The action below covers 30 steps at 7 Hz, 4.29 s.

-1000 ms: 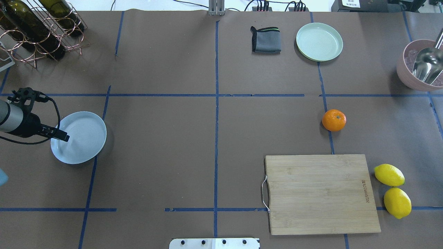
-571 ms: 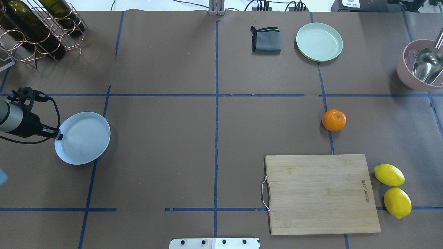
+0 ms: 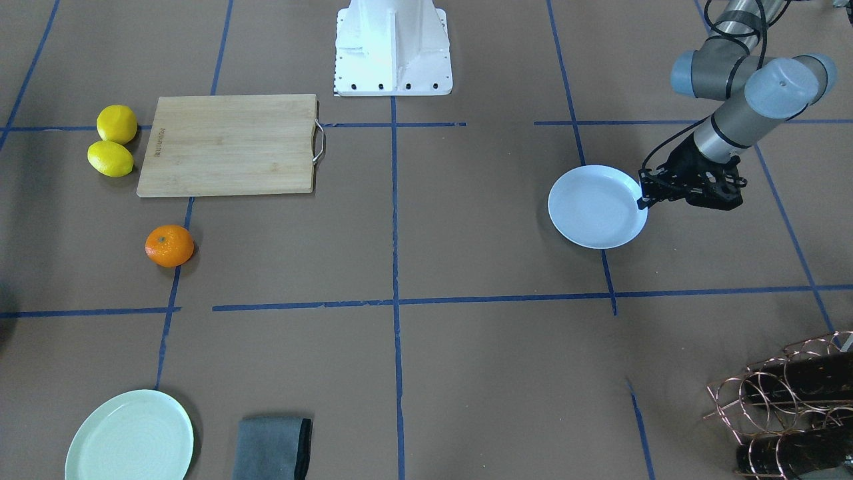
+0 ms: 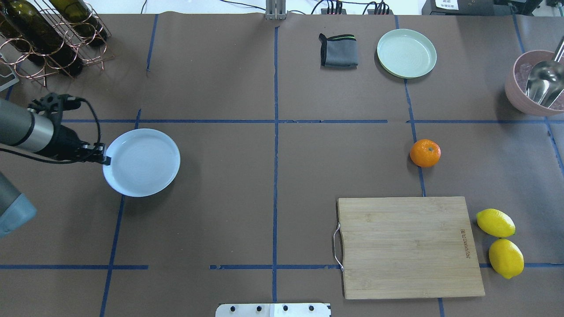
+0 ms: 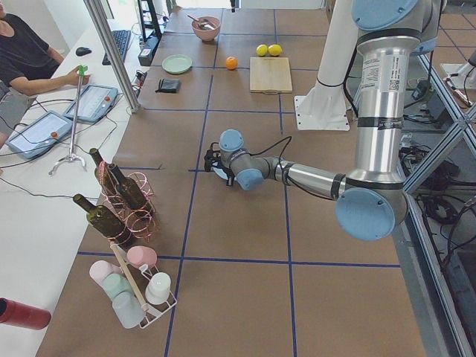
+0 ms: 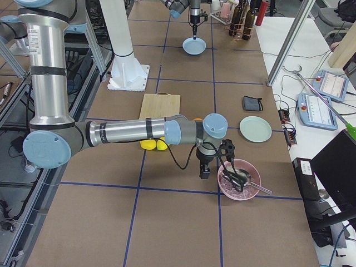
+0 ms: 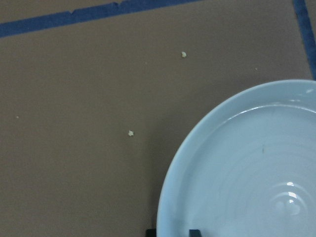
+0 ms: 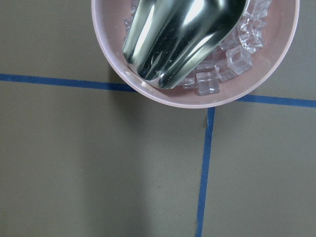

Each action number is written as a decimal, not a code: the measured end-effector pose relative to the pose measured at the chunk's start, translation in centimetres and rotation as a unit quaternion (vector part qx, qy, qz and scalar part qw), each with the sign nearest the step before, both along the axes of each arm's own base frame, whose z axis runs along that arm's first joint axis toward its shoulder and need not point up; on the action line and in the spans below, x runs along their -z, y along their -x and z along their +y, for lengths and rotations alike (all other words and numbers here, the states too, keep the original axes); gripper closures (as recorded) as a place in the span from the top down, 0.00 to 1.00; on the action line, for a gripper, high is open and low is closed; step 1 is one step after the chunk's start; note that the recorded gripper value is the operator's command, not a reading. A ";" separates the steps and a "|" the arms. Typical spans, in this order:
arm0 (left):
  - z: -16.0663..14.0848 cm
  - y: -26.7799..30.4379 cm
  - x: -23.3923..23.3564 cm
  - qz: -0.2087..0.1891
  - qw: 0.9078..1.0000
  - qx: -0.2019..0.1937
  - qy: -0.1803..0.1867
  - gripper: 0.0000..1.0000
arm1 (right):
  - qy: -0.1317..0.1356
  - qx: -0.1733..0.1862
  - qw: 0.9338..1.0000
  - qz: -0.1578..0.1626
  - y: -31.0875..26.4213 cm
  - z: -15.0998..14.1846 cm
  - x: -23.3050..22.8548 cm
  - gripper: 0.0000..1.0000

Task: Pick orange to plate
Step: 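Push the light blue plate with the left gripper toward the table center, then move the right gripper down over the orange while the left gripper holds still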

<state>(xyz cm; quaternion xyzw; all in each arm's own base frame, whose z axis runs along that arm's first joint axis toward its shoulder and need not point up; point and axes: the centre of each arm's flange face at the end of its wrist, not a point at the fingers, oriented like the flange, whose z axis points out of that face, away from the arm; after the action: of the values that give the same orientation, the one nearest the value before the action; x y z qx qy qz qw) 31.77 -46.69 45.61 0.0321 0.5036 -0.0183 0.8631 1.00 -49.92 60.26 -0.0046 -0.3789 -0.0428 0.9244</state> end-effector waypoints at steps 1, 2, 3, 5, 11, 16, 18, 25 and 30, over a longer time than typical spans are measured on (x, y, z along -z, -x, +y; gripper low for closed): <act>-1.2 -3.7 5.6 0.023 0.999 0.008 0.025 0.00 | -0.001 0.000 1.000 0.000 0.0 0.0 0.1 1.00; -0.5 -9.1 11.2 0.048 0.997 0.002 0.059 0.00 | -0.003 0.000 1.000 -0.001 0.0 -0.1 0.2 1.00; 0.5 -13.9 15.3 0.063 0.994 -0.003 0.084 0.00 | -0.004 0.000 1.000 -0.001 0.0 -0.1 0.3 1.00; 1.9 -19.6 18.4 0.066 0.994 0.005 0.090 0.00 | -0.003 0.001 1.000 -0.011 0.1 0.0 0.3 1.00; 3.8 -24.3 17.3 0.067 0.995 0.017 0.066 1.00 | -0.015 0.006 0.999 -0.041 0.7 0.4 1.8 1.00; 3.7 -19.2 18.6 0.094 0.994 0.038 0.048 1.00 | -0.020 -0.020 0.997 -0.068 9.4 0.0 6.2 1.00; 3.4 -18.4 17.7 0.090 0.994 0.045 0.050 1.00 | 0.005 -0.052 0.994 -0.099 17.3 1.0 10.6 1.00; 3.3 -18.1 17.3 0.088 0.994 0.048 0.052 1.00 | -0.046 -0.062 0.996 -0.041 32.2 3.1 14.4 0.96; 3.4 -17.9 17.7 0.092 0.993 0.048 0.051 1.00 | -0.052 -0.067 0.996 -0.019 34.3 2.0 13.2 1.00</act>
<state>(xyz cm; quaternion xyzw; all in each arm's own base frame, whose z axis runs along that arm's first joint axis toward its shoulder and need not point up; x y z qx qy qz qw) 49.63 -43.26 27.90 0.0107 0.5768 -0.0880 0.8120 -33.26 -47.88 47.03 0.0692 -0.3932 -0.0005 0.9168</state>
